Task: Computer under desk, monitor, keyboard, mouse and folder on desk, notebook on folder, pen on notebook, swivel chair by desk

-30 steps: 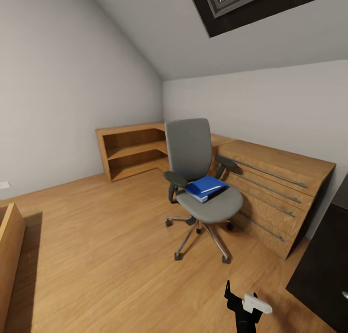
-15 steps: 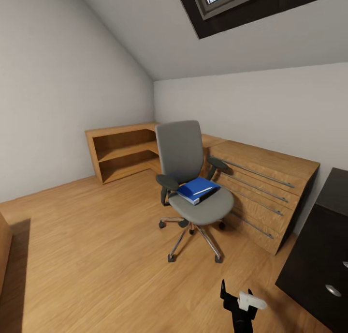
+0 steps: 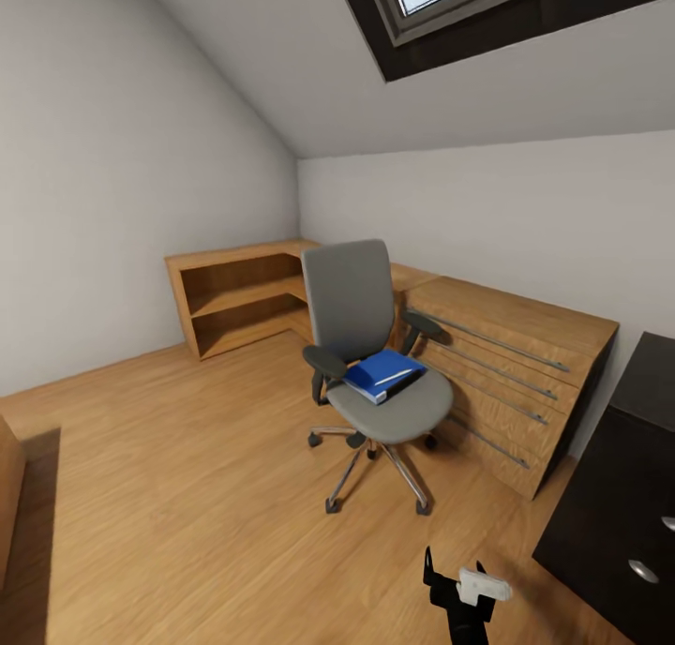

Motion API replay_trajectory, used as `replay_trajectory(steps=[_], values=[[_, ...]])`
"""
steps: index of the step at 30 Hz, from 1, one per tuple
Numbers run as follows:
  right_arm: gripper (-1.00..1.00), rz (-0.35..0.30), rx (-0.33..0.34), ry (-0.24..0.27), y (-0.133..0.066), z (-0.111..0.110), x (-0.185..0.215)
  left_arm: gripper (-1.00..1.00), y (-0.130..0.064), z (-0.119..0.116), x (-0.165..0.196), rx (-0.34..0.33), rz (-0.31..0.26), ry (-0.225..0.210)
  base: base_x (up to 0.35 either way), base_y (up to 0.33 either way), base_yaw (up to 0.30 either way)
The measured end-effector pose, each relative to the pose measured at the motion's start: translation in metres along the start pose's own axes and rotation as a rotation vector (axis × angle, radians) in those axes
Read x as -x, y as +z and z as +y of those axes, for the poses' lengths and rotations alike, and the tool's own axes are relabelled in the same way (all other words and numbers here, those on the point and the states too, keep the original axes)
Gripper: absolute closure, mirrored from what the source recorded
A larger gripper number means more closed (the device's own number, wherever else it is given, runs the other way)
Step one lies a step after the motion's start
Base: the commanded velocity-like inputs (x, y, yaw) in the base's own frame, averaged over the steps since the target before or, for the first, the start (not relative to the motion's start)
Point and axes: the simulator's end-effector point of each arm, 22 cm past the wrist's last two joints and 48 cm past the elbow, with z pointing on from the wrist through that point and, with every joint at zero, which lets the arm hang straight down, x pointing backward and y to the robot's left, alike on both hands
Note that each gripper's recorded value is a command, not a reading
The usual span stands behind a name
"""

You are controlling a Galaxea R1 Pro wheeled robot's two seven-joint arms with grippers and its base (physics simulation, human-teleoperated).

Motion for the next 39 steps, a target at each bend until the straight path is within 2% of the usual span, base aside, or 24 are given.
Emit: replay_trajectory(steps=[11, 22, 39], values=[[-1.0, 0.003, 0.0, -0.002, -0.003, 0.002, 0.022, -1.0, -0.02, -0.01, 0.015, -0.013, -0.015, -0.005, 0.0, 0.0, -0.179], [-1.0, 0.004, 0.0, -0.004, -0.006, 0.003, 0.044, -1.0, -0.041, -0.018, 0.006, -0.02, 0.026, 0.0, 0.0, 0.0, -0.26], [-1.0, 0.006, 0.005, -0.003, -0.012, 0.009, 0.076, -1.0, -0.069, -0.016, 0.021, -0.019, 0.035, 0.005, 0.0, 0.0, -0.266]])
